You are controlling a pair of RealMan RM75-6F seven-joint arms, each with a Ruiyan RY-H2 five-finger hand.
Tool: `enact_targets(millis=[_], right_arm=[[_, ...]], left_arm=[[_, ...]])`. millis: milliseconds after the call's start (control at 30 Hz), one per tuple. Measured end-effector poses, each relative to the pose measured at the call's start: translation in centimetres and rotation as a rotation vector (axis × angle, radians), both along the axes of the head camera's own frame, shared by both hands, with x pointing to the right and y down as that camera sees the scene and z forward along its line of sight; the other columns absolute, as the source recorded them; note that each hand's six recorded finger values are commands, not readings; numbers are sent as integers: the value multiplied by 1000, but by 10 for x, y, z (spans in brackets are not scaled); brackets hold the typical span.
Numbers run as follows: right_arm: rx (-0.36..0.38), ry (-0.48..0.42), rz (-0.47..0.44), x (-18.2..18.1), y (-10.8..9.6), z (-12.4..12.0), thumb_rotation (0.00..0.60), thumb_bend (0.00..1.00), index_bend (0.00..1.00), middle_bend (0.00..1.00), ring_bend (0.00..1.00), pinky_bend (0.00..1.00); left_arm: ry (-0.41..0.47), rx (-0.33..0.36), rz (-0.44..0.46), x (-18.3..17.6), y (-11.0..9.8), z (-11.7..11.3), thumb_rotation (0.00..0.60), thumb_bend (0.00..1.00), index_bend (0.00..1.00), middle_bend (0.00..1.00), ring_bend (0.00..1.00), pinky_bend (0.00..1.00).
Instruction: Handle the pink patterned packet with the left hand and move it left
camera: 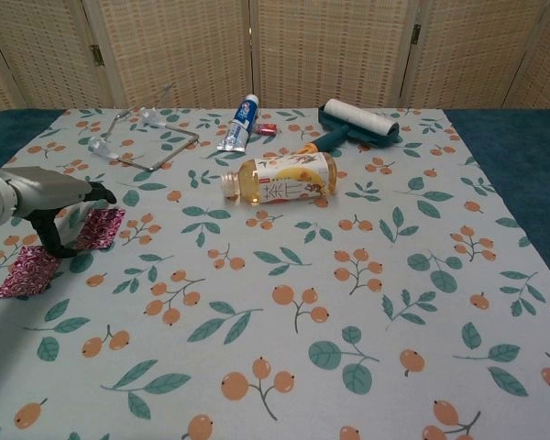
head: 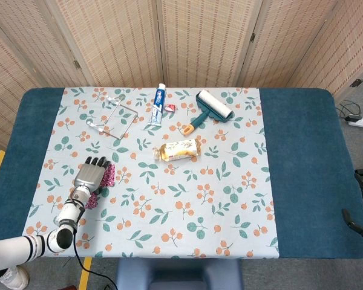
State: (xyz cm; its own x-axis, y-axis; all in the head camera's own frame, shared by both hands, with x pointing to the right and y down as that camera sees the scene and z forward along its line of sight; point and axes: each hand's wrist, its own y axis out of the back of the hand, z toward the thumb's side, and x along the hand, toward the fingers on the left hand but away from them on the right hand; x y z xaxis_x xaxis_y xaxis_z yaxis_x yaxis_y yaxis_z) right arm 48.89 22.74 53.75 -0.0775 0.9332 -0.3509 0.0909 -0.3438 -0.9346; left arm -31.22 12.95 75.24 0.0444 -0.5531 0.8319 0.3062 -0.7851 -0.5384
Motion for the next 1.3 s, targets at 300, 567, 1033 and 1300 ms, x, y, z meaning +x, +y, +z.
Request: enact_targets(millis=[300,567,1033,1300], right_arm=[[-4,3,7,2,1,1,600,365,0,0,0,0],[-6,2,10,3,1,2,600,365,0,0,0,0],[-3,0,9,3,2,2,600,365,0,0,0,0],[1,-6,7,3,1,2,600,365,0,0,0,0]], left_arm=[[-4,-13,-20,0,1,5,600,354,59,0,0,0],[-1,-16,-28,2,1,6,600,355,95,0,0,0],[21,22,-15,5,0,-2,600,354,174,0,0,0],[48,74,-25,-3,0,-26,600,354,158,0,0,0]])
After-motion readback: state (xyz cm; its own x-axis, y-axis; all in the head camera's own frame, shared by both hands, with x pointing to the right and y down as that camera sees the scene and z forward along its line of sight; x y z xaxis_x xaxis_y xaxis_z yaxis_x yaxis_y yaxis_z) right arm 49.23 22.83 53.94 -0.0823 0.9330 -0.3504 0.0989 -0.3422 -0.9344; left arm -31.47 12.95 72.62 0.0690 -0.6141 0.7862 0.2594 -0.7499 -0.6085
